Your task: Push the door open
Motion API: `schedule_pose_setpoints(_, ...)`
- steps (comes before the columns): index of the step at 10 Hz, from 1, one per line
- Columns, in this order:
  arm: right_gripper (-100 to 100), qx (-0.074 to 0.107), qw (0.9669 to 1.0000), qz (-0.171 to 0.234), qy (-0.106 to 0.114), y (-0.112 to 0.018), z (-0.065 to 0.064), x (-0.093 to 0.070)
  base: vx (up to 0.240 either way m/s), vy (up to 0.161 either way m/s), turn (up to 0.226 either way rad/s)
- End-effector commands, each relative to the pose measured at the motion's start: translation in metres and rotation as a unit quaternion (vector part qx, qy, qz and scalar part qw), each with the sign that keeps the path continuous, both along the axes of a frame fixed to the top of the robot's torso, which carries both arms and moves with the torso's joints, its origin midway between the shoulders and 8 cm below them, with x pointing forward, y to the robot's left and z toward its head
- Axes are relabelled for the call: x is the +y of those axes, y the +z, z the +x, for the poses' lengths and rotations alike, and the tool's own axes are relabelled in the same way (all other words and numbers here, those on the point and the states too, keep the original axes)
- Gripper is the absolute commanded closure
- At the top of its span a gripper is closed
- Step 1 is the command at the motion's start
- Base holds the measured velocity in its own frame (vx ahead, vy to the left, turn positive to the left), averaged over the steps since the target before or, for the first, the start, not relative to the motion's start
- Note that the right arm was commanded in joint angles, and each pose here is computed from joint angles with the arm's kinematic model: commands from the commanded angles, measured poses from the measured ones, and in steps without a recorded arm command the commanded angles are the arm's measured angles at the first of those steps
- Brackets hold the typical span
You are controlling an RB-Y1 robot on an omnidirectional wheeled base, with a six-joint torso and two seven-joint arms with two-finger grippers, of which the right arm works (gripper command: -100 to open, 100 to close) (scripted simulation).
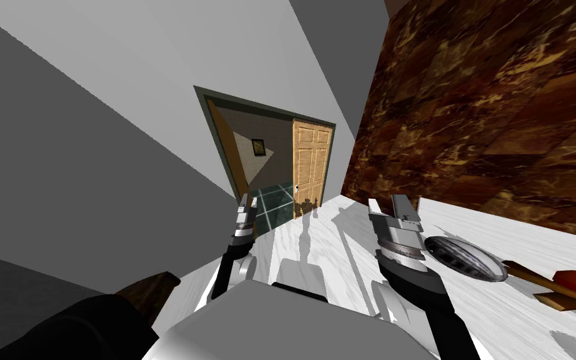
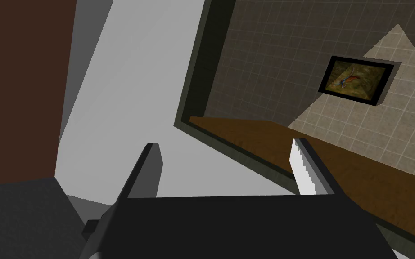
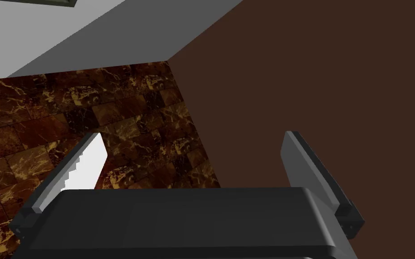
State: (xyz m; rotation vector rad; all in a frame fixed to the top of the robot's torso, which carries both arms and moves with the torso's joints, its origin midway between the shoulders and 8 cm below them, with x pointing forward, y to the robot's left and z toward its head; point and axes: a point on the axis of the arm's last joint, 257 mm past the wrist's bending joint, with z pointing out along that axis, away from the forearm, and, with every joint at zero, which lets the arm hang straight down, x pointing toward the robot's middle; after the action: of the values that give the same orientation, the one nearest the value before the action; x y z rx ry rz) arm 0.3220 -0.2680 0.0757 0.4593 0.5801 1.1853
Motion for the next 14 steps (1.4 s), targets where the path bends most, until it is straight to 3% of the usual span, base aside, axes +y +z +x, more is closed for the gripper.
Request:
schedule_pose_setpoints(1, -100, 0.008, 0.9999, 0.004, 0.013, -0.009, 0.008, 0.005, 0.11, 0.0, -0.016)
schedule_pose_setpoints(6, -100, 0.042, 0.9971, 0.02, 0.061, -0.047, 0.037, 0.028, 0.204, -0.01, -0.008)
schedule_pose_setpoints(9, -100, 0.056, 0.995, 0.027, 0.079, -0.062, 0.047, 0.038, 0.123, 0.002, -0.007)
schedule_pose_setpoints(14, -100, 0.086, 0.9885, 0.039, 0.118, -0.096, 0.067, 0.061, 0.115, -0.006, -0.009)
